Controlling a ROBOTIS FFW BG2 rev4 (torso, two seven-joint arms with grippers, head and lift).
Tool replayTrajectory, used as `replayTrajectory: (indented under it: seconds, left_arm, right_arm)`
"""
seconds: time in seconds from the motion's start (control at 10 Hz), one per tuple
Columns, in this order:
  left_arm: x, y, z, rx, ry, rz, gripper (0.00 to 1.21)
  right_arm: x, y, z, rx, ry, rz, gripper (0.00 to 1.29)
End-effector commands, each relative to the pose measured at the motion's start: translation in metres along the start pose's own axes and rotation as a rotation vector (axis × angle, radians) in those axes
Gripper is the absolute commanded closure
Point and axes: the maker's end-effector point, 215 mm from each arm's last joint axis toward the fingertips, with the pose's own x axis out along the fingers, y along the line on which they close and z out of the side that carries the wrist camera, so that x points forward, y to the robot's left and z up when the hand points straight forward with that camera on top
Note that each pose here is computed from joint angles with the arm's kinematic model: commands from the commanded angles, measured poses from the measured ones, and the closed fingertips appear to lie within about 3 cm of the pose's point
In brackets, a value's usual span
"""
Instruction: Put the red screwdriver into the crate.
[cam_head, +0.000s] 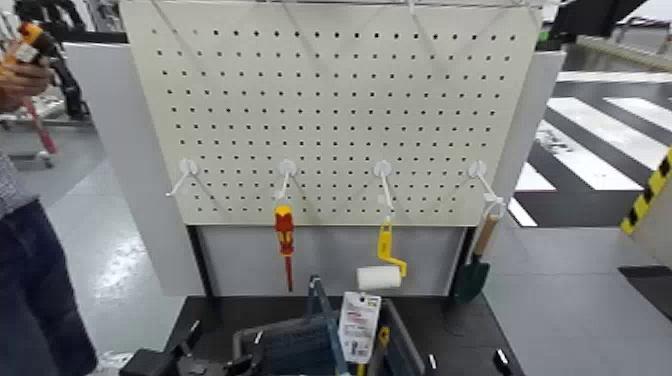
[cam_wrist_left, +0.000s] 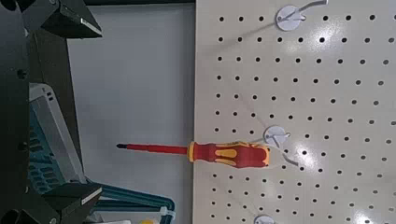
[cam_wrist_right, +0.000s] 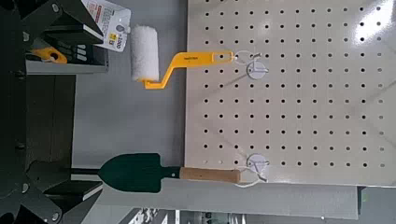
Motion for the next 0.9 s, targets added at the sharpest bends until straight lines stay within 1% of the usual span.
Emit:
replayTrajectory:
  seconds: [0.1, 0.5, 0.7, 0.9]
  left_arm:
    - [0.002, -0.002, -0.002, -0.008, 0.005, -0.010, 0.13]
    - [0.010, -0.004, 0.006, -0.018, -0.007, -0.033, 0.13]
    - [0.020, -0.002, 0.018, -0.027, -0.017, -0.076, 0.13]
    - [0.028, -0.005, 0.030, -0.043, -0.034, -0.111, 0.13]
  right_arm:
    - [0.000, 0.001, -0.001, -0.001, 0.002, 0.003, 0.20]
    - [0.001, 0.001, -0.001, 0.000, 0.001, 0.002, 0.20]
    - [0.001, 0.002, -0.001, 0.000, 0.001, 0.003, 0.20]
    - [0.001, 0.001, -0.002, 0.002, 0.001, 0.001, 0.19]
